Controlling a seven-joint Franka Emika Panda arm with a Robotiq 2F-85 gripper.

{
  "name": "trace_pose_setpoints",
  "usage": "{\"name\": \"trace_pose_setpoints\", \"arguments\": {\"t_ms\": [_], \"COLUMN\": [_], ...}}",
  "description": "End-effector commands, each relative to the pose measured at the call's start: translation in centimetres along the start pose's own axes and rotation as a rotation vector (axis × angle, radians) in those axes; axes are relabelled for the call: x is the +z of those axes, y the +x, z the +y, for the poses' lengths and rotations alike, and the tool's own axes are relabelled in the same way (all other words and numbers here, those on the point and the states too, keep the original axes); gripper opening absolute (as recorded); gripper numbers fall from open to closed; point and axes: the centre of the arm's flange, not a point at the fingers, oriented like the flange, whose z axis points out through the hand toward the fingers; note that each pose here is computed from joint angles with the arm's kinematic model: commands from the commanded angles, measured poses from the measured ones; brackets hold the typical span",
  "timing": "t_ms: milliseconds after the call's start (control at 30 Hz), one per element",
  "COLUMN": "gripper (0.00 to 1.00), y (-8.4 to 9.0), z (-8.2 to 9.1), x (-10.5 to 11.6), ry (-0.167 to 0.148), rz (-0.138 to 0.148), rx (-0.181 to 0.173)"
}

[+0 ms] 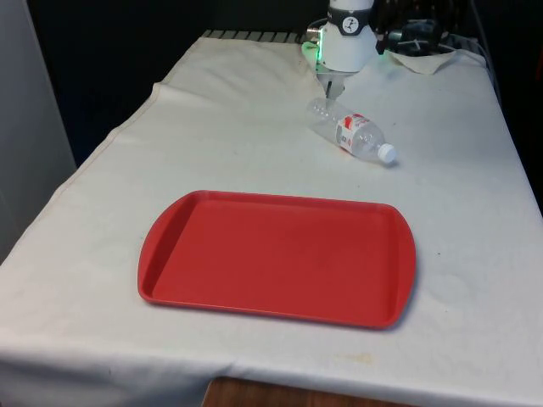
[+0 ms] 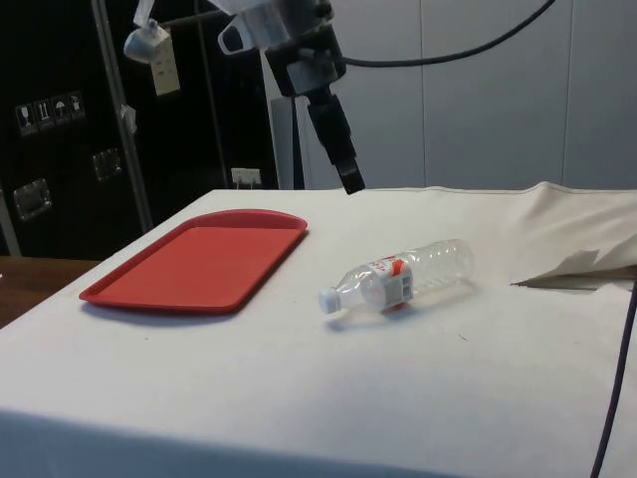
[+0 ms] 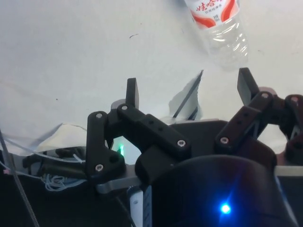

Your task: Place the bottle upright on the tray.

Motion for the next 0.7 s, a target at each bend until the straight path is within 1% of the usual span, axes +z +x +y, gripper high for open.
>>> {"name": "trace_pose_setpoints", "arguments": {"t_ms": [0,100,133,167,300,367,400,433,500,633,667], "gripper": [1.00,1.00,1.00,1.00,1.00,1.00,1.00,1.00,1.00,1.00,1.00], "y": [0.1,0.1,0.1,0.2,0.4,0.4,0.4,0.5,0.6,0.8,0.8], "z": [-0.1,0.0,0.0,-0.1,-0.1,-0.1,0.0,-0.1,-0.2,-0.2,-0.2], "x": [0.3,0.7,0.5,0.8,1.6,1.9,1.7,2.1,2.6,3.3,3.3], "ry": [-0.009,-0.015,-0.006,-0.017,-0.023,-0.024,-0.017,-0.025,-0.026,-0.026,-0.020], "rz": [-0.007,-0.015,-0.011,-0.016,-0.030,-0.037,-0.038,-0.040,-0.049,-0.059,-0.068], "rx": [-0.009,-0.019,-0.013,-0.023,-0.041,-0.047,-0.041,-0.051,-0.059,-0.073,-0.072]}}
